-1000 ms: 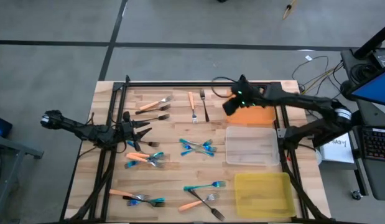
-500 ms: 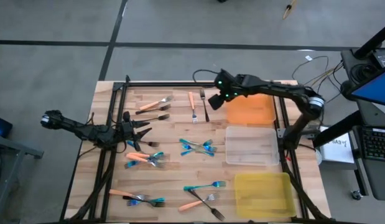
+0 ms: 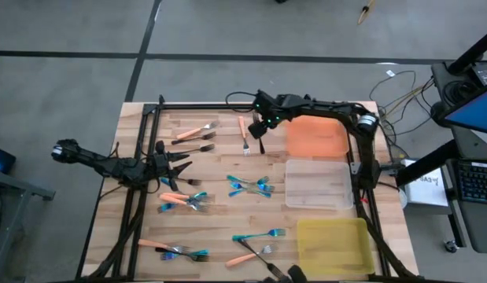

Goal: Sort silverware by color (type)
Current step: Put the black fork into the orange bin

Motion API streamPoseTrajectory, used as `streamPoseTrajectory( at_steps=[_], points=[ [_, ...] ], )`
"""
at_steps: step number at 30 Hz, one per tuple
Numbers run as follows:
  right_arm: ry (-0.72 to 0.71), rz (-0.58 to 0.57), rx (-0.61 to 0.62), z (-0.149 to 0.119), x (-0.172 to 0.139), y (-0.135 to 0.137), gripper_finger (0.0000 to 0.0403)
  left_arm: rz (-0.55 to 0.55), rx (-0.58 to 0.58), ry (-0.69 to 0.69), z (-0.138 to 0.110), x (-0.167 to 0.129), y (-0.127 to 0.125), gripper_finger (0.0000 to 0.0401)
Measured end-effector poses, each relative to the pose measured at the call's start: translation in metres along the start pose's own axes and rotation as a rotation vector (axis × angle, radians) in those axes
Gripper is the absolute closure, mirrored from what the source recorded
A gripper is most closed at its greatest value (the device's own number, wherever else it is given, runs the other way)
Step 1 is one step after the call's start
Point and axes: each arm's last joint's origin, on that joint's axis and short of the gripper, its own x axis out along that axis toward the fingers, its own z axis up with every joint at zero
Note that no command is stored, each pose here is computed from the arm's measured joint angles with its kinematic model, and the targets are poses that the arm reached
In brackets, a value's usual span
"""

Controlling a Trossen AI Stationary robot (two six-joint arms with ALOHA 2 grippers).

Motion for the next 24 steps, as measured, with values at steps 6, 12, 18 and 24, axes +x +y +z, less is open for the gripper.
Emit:
streamPoseTrajectory(
  at_steps=[6, 12, 18, 24],
  points=[
    [-0.024, -0.027, 0.088, 0.014, 0.015, 0.003, 0.0204, 0.0, 0.0, 0.0, 0.0, 0.0, 0.0, 0.0298],
    [0.006, -0.052, 0.164, 0.014, 0.035, 0.003, 0.0204, 0.0, 0.001, 0.001, 0.0, 0.0, 0.0, 0.0298],
    [0.058, -0.094, 0.225, 0.007, 0.055, 0.0, 0.0204, 0.0, 0.0, 0.0, 0.0, 0.0, 0.0, 0.0298],
    [0.067, -0.11, 0.256, 0.005, 0.066, -0.001, 0.0204, 0.0, 0.0, 0.0, 0.0, 0.0, 0.0, 0.0298]
  ],
)
